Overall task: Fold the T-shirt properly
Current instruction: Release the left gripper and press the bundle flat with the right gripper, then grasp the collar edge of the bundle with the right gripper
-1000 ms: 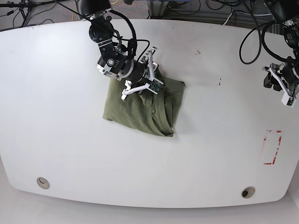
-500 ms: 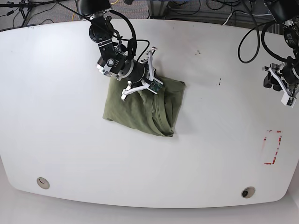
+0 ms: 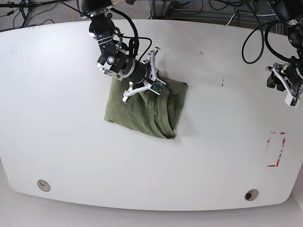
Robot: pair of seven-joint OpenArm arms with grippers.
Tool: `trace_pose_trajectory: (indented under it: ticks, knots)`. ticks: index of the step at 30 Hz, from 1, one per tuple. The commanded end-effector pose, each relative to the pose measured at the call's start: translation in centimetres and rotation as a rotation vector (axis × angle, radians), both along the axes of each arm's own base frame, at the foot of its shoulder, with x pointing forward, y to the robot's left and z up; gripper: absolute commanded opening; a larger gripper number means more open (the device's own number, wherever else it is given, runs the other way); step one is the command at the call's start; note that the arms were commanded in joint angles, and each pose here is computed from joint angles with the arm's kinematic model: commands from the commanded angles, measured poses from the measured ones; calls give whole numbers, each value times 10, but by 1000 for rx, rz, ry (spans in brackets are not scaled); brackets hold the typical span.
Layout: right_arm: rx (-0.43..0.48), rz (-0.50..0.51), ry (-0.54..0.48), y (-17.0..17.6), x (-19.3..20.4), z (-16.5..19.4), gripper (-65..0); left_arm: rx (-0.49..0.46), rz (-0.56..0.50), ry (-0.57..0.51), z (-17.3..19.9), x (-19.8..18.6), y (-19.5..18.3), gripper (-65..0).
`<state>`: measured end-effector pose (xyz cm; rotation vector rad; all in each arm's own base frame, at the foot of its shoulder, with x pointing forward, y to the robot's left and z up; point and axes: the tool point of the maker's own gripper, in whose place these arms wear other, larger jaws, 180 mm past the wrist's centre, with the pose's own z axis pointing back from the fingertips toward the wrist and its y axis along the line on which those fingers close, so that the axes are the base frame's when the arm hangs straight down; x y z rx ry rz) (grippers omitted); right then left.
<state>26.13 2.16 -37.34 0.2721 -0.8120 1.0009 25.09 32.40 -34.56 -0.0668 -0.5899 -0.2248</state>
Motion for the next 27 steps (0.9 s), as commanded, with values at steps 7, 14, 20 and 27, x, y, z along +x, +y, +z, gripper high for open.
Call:
trace_pose_trajectory:
  ticks: [7,14,20,27]
  knots:
    - [46,-10,-91,12,9,42,-650,15,-9,-53,16,9,4,-411]
    - [64,-10,-108,17,12,50,-650,15,-9,-53,16,9,4,-411]
    - [104,-17,-111,28,13,58,-650,16,-8,-50,15,9,5,-411]
    - [132,-20,-127,36,18,67,-648,19,-9,-35,12,4,6,-411]
